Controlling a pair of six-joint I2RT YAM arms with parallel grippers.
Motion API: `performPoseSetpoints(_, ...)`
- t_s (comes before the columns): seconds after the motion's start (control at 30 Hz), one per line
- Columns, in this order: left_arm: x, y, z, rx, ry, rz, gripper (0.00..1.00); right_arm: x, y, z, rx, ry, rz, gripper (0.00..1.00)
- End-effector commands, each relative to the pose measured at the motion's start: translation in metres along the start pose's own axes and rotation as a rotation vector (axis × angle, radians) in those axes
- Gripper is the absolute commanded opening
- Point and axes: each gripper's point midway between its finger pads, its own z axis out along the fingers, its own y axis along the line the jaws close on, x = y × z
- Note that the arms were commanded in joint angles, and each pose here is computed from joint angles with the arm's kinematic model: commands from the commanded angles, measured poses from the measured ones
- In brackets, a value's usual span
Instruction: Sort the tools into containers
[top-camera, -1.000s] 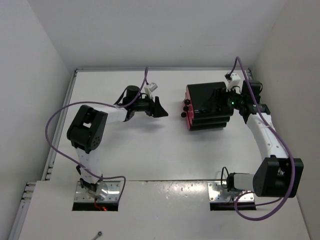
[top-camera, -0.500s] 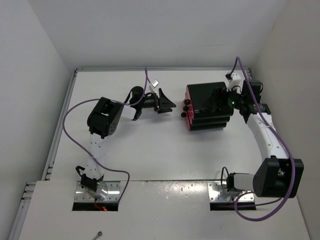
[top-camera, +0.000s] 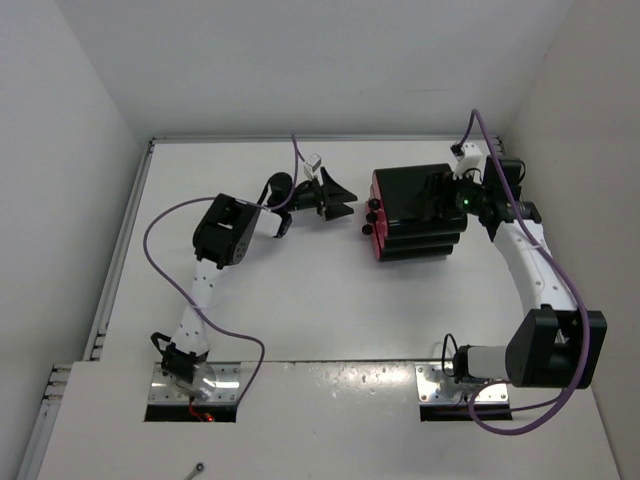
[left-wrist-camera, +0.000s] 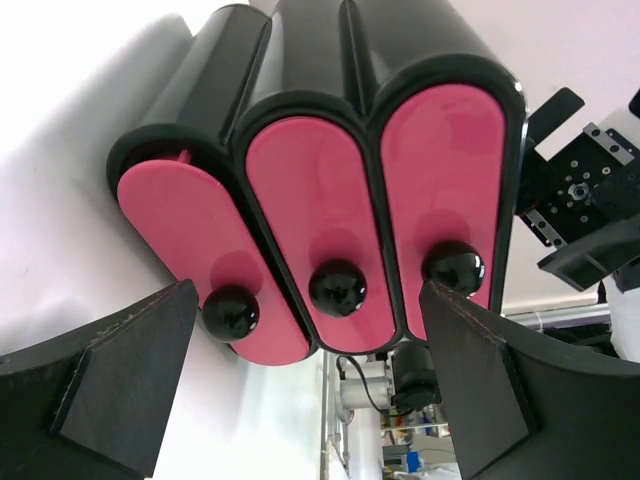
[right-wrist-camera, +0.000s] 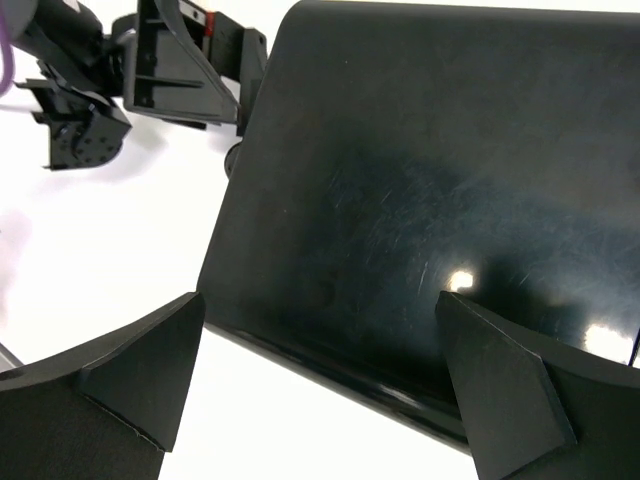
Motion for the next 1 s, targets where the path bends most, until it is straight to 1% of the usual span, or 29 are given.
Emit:
performPoseSetpoints(0.0,-0.004,-0.023,0.011,0.088,-0.011,0.050,1.00,0.025,-0.006,0.004,0.022,0.097,0.081,1.00)
performPoseSetpoints(0.07,0.005,-0.018,0.019,0.095,-0.002,0.020,1.00,0.027,-0.007,0.006,0.022,0.105,0.087,1.00)
performPoseSetpoints(0.13,0.004,-0.023,0.025,0.113,-0.003,0.019,1.00,0.027,-0.007,0.006,0.022,0.105,0.087,1.00)
performPoseSetpoints(0.17,0.010,-0.019,0.028,0.109,0.006,0.009,1.00,0.027,-0.007,0.006,0.022,0.105,0.087,1.00)
performPoseSetpoints(0.2,0.007,-0.023,0.029,0.118,0.006,0.011,1.00,0.027,-0.007,0.006,0.022,0.105,0.087,1.00)
performPoseSetpoints(0.33,0.011,-0.020,0.039,0.129,0.000,0.003,1.00,0.029,-0.007,0.005,0.022,0.112,0.083,1.00)
performPoseSetpoints(0.37,0.013,-0.026,0.042,0.145,0.008,0.008,1.00,0.029,-0.007,0.005,0.022,0.112,0.083,1.00)
performPoseSetpoints(0.43,0.011,-0.024,0.044,0.144,-0.002,-0.002,1.00,0.029,-0.007,0.005,0.022,0.112,0.083,1.00)
performPoseSetpoints(0.47,0.016,-0.020,0.046,0.141,0.007,-0.010,1.00,0.031,-0.008,0.007,0.022,0.120,0.088,1.00)
performPoseSetpoints(0.6,0.015,-0.025,0.046,0.160,-0.004,0.003,1.00,0.031,-0.008,0.007,0.022,0.120,0.088,1.00)
performPoseSetpoints(0.67,0.017,-0.025,0.043,0.162,-0.014,-0.006,1.00,0.031,-0.008,0.007,0.022,0.120,0.088,1.00)
performPoseSetpoints(0.73,0.006,-0.031,0.031,0.160,-0.047,0.003,1.00,0.031,-0.008,0.007,0.022,0.120,0.088,1.00)
performPoseSetpoints(0.77,0.009,-0.027,0.030,0.152,-0.047,0.004,1.00,0.031,-0.008,0.007,0.022,0.120,0.088,1.00)
performPoseSetpoints(0.83,-0.003,-0.039,0.020,0.155,-0.071,0.036,1.00,0.029,-0.005,0.005,0.013,0.112,0.083,1.00)
performPoseSetpoints(0.87,0.002,-0.037,0.017,0.137,-0.071,0.042,1.00,0.029,-0.005,0.005,0.013,0.112,0.083,1.00)
performPoseSetpoints(0.9,-0.008,-0.038,0.007,0.123,-0.095,0.058,1.00,0.027,-0.004,0.003,0.013,0.103,0.077,1.00)
performPoseSetpoints(0.93,-0.015,-0.055,0.002,0.128,-0.108,0.094,1.00,0.025,-0.003,0.001,0.013,0.096,0.072,1.00)
performPoseSetpoints(0.97,-0.017,-0.052,-0.002,0.092,-0.106,0.124,1.00,0.025,-0.003,0.001,0.013,0.096,0.072,1.00)
